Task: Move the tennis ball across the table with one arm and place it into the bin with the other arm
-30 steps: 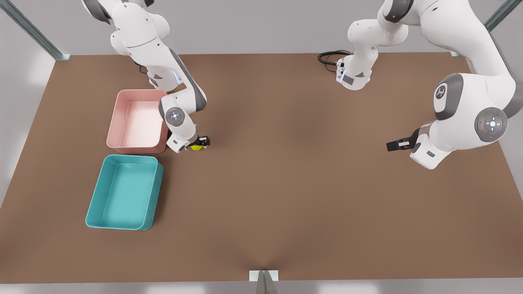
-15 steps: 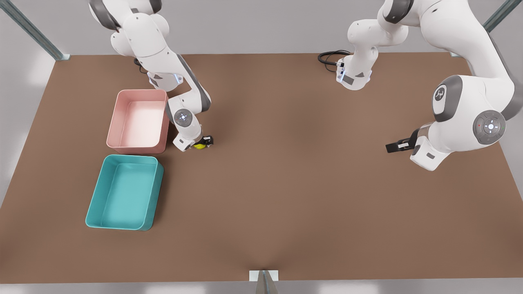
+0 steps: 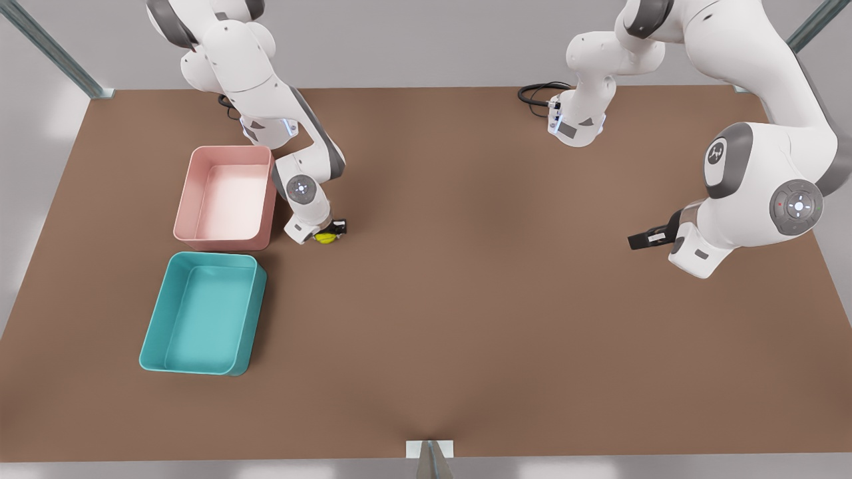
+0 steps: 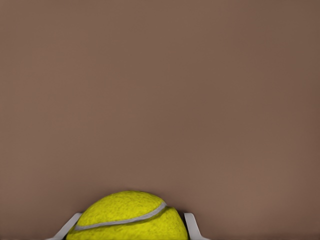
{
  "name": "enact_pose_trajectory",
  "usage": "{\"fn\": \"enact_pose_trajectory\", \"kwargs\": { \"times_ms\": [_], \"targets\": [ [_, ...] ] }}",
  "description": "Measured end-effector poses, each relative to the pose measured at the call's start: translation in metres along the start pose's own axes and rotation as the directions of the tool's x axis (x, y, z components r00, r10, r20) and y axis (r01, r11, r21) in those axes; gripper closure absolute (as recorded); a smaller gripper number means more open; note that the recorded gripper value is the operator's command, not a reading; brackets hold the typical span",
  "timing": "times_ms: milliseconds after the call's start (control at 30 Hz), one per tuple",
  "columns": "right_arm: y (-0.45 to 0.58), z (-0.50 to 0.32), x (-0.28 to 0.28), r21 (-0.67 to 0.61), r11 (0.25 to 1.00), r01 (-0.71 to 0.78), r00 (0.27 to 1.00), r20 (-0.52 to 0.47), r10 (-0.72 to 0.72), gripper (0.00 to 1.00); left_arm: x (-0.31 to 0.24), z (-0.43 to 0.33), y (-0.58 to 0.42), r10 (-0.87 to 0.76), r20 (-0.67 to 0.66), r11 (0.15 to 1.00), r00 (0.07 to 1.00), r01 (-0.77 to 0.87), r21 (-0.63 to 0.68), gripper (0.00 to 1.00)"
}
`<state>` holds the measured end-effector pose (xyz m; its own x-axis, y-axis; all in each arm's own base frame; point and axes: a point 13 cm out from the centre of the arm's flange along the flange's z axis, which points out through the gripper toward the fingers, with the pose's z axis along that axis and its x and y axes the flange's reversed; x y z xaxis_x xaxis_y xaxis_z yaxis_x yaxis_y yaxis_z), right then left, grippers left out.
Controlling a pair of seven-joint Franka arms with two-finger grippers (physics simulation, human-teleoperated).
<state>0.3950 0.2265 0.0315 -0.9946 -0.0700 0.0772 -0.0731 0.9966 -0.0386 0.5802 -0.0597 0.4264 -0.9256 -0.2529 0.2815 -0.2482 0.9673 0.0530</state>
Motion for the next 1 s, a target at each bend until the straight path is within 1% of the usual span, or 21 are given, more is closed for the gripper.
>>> {"fn": "enact_pose_trajectory", "kwargs": {
  "times_ms": [67,133,200,267,367,433,500,567,600,633,767,833,900,933,1000],
  "targets": [
    [0.000,-0.005,-0.007,-0.007,1.000,-0.004,1.000,0.010,0.004,0.34,0.000,0.000,0.000,-0.002,0.000,1.000,1.000,0.002,0.000,0.00],
    [0.005,-0.025,-0.028,-0.026,1.000,-0.009,0.999,0.042,0.010,0.34,0.000,0.000,0.000,-0.004,0.001,1.000,1.000,0.004,0.000,0.00],
    [0.004,-0.062,-0.070,-0.055,0.998,-0.032,0.996,0.087,0.037,0.34,0.000,-0.001,0.001,-0.006,0.002,1.000,1.000,0.006,0.000,0.00],
    [-0.019,-0.100,-0.120,-0.080,0.994,-0.073,0.989,0.125,0.083,0.34,0.001,-0.002,0.002,-0.009,0.002,1.000,1.000,0.009,0.000,0.00],
    [-0.098,-0.155,-0.201,-0.094,0.987,-0.132,0.970,0.193,0.148,0.34,0.001,-0.002,0.003,-0.012,-0.001,1.000,1.000,0.012,-0.001,0.00],
    [-0.143,-0.185,-0.226,-0.089,0.988,-0.128,0.964,0.223,0.145,0.34,0.002,-0.002,0.003,-0.013,-0.003,1.000,1.000,0.013,-0.002,0.00],
    [-0.175,-0.206,-0.234,-0.065,0.993,-0.096,0.965,0.240,0.109,0.34,0.002,-0.002,0.003,-0.013,-0.004,1.000,1.000,0.013,-0.003,0.00],
    [-0.212,-0.197,-0.234,-0.025,0.997,-0.072,0.974,0.213,0.075,0.33,0.003,-0.002,0.002,-0.012,-0.004,1.000,1.000,0.012,-0.003,0.00],
    [-0.229,-0.184,-0.230,-0.010,0.998,-0.062,0.980,0.187,0.062,0.19,0.004,-0.003,0.001,-0.011,-0.005,1.000,1.000,0.011,-0.004,0.00],
    [-0.241,-0.173,-0.227,0.002,0.999,-0.046,0.986,0.163,0.045,0.00,0.005,-0.003,0.000,-0.009,-0.005,1.000,1.000,0.009,-0.004,0.00],
    [-0.261,-0.147,-0.216,0.026,0.999,0.037,0.994,0.098,-0.040,0.00,0.009,-0.003,-0.007,0.003,-0.009,1.000,1.000,-0.003,-0.005,0.00],
    [-0.256,-0.149,-0.219,0.027,0.996,0.080,0.992,0.095,-0.082,0.00,0.009,-0.002,-0.007,0.002,-0.011,1.000,1.000,-0.002,-0.005,0.00],
    [-0.209,-0.200,-0.242,0.029,0.990,0.139,0.982,0.123,-0.141,0.00,0.010,-0.002,-0.007,0.001,-0.011,1.000,1.000,-0.001,-0.005,0.00],
    [-0.193,-0.241,-0.238,0.019,0.989,0.150,0.979,0.139,-0.151,0.00,0.010,-0.002,-0.007,0.001,-0.012,1.000,1.000,-0.001,-0.005,0.00],
    [-0.192,-0.311,-0.208,-0.008,0.991,0.134,0.980,0.147,-0.132,0.00,0.010,-0.002,-0.007,0.000,-0.013,1.000,1.000,0.000,-0.005,0.00]
  ]
}}
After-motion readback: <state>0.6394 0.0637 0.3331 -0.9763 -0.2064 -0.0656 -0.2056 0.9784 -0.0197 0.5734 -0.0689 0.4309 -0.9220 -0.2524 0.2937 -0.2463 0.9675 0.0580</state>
